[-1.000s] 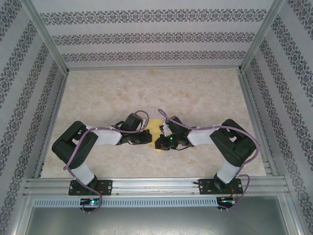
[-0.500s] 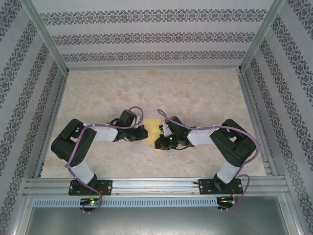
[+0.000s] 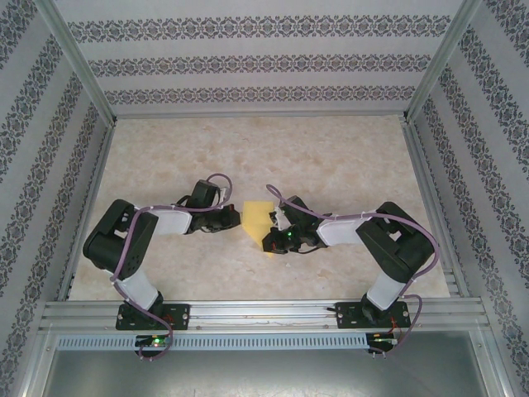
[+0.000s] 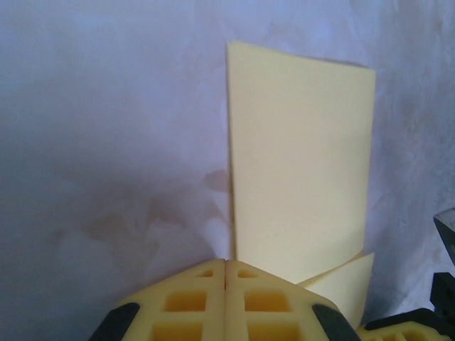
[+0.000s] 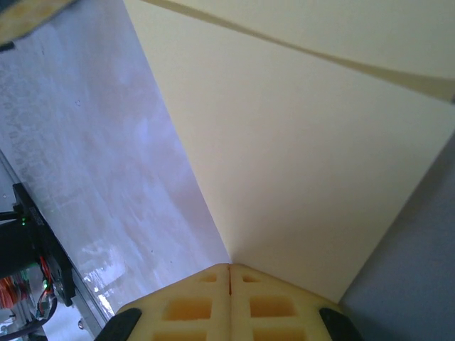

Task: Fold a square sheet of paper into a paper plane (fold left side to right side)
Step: Fourth fold the wing at the center of the table.

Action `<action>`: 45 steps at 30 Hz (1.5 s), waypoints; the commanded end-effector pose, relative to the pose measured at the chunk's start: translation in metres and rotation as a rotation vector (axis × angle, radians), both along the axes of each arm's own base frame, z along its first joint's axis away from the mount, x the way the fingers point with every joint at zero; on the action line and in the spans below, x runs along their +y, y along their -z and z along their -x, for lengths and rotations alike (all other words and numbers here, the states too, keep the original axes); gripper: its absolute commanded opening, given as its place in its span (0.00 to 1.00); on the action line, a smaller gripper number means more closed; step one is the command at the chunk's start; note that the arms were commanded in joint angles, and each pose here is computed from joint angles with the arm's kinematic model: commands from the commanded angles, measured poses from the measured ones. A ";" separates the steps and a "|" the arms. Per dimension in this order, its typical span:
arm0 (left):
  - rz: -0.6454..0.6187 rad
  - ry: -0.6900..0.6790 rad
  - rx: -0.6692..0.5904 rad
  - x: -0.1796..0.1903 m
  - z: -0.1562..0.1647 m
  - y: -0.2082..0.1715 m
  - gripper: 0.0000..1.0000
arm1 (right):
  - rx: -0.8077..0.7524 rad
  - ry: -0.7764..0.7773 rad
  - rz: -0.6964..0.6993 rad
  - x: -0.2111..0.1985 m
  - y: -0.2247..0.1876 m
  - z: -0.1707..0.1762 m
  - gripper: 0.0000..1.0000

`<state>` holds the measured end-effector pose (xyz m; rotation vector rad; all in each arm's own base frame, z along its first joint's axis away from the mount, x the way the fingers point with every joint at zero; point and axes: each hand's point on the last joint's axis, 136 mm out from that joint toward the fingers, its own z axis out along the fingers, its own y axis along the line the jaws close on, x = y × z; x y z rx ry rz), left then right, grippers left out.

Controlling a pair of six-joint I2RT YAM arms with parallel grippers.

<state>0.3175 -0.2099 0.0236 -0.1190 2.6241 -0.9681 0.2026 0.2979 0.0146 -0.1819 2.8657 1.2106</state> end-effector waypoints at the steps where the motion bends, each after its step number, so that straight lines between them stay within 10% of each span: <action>1: -0.018 -0.012 -0.110 0.009 -0.015 -0.034 0.05 | 0.007 -0.010 0.068 -0.009 0.003 0.007 0.06; 19: -0.024 -0.126 -0.361 0.045 0.013 -0.100 0.37 | -0.405 -0.068 0.011 -0.036 -0.069 -0.048 0.56; 29: 0.075 -0.102 -0.257 0.029 0.021 -0.076 0.37 | -0.365 -0.119 0.006 -0.021 -0.042 -0.059 0.53; 45: 0.122 -0.090 -0.226 0.015 0.007 -0.068 0.37 | -0.339 -0.119 -0.002 -0.019 -0.034 -0.059 0.13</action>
